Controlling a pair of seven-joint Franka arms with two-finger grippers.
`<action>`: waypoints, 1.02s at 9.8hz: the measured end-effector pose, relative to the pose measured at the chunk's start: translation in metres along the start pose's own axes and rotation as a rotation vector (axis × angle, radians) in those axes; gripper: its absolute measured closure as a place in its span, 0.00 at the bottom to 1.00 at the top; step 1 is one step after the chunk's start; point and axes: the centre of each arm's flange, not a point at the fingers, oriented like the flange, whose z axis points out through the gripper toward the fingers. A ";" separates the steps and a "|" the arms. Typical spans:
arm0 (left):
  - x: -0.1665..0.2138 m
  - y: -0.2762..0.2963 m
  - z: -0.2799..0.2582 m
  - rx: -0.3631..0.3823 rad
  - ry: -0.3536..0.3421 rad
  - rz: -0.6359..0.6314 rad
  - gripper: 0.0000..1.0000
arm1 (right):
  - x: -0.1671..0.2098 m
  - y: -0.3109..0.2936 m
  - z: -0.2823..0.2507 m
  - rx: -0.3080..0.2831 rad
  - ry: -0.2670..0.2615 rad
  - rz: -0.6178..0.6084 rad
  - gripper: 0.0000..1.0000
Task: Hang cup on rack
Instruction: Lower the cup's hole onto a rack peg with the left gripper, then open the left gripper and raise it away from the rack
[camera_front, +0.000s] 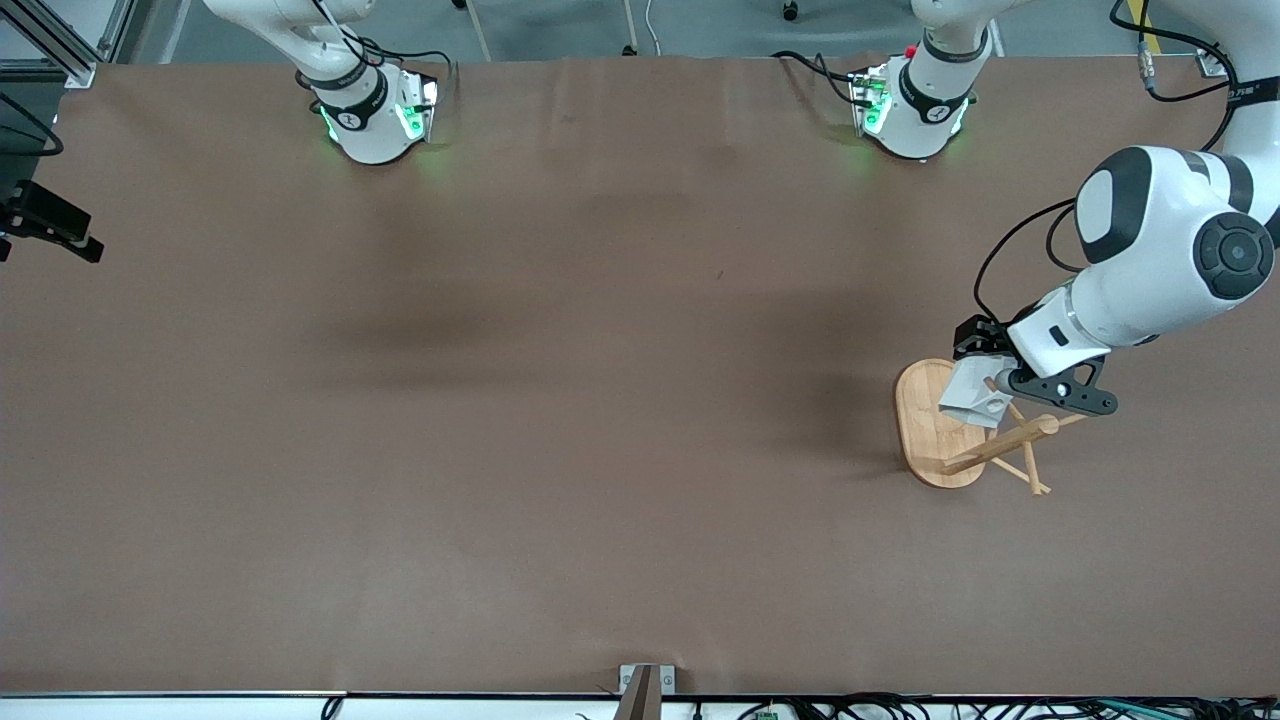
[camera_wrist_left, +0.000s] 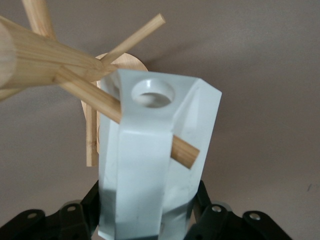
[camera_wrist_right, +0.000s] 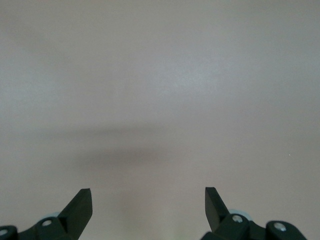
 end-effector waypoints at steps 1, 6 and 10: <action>0.002 -0.001 0.004 0.003 -0.004 0.005 0.27 | 0.000 0.000 0.000 0.000 0.001 0.007 0.00; 0.011 -0.007 0.012 -0.006 -0.003 0.008 0.14 | 0.000 0.000 0.000 -0.001 0.002 0.012 0.00; 0.022 -0.004 -0.014 0.002 0.051 0.014 0.00 | 0.000 0.000 0.000 -0.001 0.003 0.013 0.00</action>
